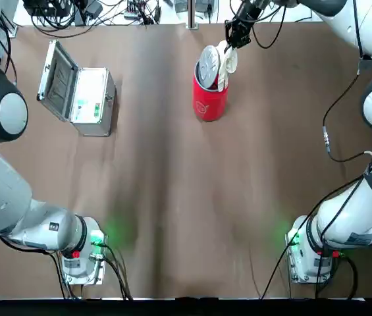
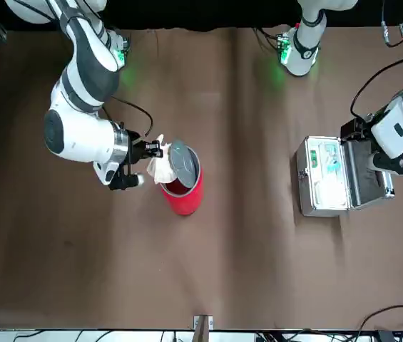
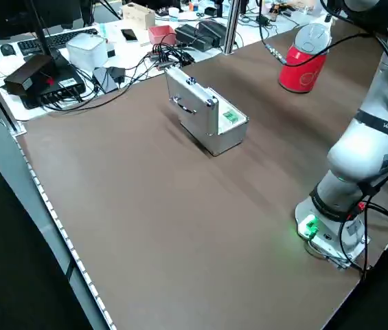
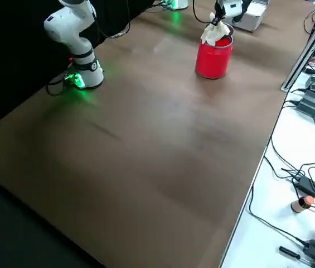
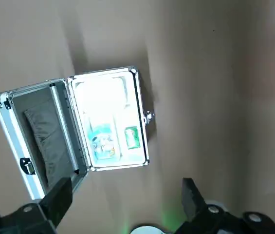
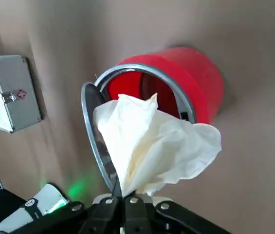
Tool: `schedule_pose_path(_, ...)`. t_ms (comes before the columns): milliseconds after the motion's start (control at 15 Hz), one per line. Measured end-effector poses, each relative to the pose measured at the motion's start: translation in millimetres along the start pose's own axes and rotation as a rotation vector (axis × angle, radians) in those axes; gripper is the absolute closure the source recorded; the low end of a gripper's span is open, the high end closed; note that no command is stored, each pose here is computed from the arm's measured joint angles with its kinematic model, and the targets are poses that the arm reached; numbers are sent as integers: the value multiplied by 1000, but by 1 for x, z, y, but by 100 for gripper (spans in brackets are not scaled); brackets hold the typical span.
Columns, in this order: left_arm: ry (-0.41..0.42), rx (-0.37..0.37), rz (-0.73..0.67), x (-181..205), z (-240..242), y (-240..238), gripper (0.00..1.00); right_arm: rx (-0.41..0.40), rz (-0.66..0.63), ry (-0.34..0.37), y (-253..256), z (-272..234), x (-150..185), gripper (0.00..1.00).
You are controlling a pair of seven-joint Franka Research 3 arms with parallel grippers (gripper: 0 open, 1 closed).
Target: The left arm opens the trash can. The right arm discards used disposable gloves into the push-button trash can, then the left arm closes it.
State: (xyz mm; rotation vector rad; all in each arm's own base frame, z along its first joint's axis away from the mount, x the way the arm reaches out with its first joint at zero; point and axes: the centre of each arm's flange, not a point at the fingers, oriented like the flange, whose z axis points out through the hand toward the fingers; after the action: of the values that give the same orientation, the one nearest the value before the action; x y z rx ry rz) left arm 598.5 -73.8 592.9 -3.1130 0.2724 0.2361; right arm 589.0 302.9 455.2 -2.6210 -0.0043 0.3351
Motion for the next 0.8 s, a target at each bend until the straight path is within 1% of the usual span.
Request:
schedule_pose_path(333, -7, -1, 2, 1, 4, 1, 0, 32, 9, 14, -2, -7, 3, 98)
schedule_pose_path(800, -14, -1, 3, 1, 7, 2, 0, 51, 3, 44, -8, -17, 5, 98)
